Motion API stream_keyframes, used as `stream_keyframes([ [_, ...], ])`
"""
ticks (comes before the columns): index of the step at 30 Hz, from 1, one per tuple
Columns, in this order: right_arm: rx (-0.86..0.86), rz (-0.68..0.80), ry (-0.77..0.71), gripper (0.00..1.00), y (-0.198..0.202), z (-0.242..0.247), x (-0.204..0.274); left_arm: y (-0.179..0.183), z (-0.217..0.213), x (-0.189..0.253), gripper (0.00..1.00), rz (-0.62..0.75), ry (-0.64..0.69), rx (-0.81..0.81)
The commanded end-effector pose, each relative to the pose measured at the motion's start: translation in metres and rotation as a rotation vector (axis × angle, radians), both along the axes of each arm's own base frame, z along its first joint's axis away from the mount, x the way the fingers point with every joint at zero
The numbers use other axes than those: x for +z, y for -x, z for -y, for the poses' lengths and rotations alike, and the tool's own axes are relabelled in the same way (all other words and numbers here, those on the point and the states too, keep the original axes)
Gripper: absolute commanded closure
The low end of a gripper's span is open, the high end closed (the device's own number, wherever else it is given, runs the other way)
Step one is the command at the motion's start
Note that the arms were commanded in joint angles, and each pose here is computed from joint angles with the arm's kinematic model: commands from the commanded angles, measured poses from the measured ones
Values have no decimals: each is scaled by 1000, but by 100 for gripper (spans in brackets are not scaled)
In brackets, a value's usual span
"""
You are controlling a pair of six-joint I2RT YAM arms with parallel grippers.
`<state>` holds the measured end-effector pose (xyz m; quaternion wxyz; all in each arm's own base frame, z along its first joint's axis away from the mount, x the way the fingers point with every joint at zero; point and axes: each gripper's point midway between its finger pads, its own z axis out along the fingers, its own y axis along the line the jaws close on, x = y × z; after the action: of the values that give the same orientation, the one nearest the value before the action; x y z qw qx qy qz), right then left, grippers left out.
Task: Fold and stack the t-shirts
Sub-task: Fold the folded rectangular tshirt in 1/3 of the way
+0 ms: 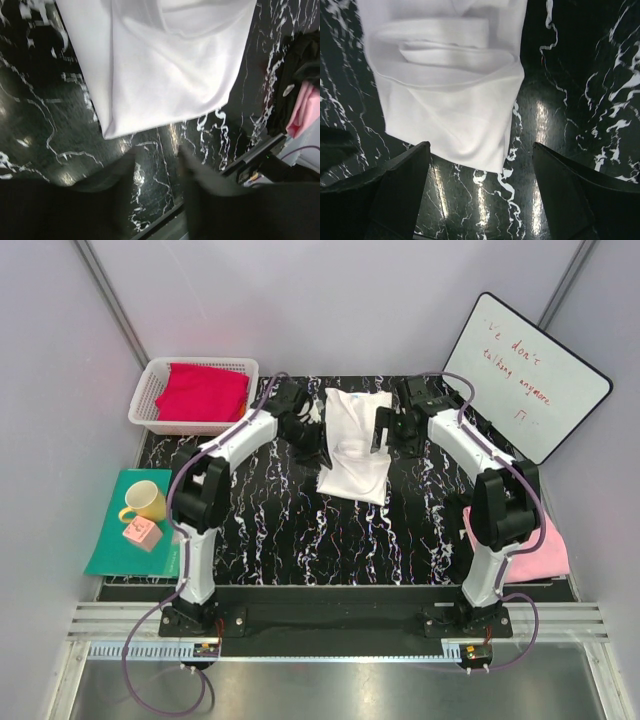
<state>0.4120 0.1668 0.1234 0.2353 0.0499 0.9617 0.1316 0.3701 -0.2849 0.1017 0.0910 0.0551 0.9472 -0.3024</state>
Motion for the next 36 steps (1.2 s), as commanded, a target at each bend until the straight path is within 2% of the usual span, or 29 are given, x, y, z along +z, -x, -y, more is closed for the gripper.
stream_keyframes([
  [1,-39,-65,-61,10,19,-3,-9,-43,9,-4,69,125,-20,-30],
  [5,-42,-116,-112,10,29,-9,-16,-78,15,-7,69,208,-41,-41],
  [6,-43,-122,-121,10,31,-10,-16,-84,14,-19,68,199,-58,-36],
  [11,-57,-149,-111,10,31,-7,-26,-120,21,-26,53,259,-58,-20],
  [15,-78,-188,-95,10,24,-3,-41,-136,25,-24,48,289,-29,-13],
  [18,-87,-197,-95,10,14,-4,-45,-146,18,-26,49,291,-5,15],
  [23,-99,-225,-93,10,10,-6,-55,-160,23,-26,60,300,91,41],
  [24,-101,-229,-91,10,11,-6,-56,-163,23,-24,59,302,109,44],
  [25,-102,-227,-90,10,11,-5,-55,-164,28,-22,55,301,144,38],
  [26,-107,-225,-84,10,11,-4,-55,-164,30,-20,39,304,165,31],
  [28,-110,-227,-76,10,14,-2,-56,-161,36,-13,23,310,211,-2],
  [30,-115,-235,-68,10,16,1,-59,-154,37,-14,19,300,223,-23],
  [32,-121,-240,-65,9,18,1,-60,-149,39,5,18,350,254,-54],
  [33,-123,-246,-64,9,20,2,-62,-138,36,-6,18,323,248,-58],
  [34,-122,-247,-63,9,20,2,-62,-138,37,14,18,376,277,-73],
  [36,-125,-250,-63,9,21,2,-63,-125,34,6,19,353,277,-79],
])
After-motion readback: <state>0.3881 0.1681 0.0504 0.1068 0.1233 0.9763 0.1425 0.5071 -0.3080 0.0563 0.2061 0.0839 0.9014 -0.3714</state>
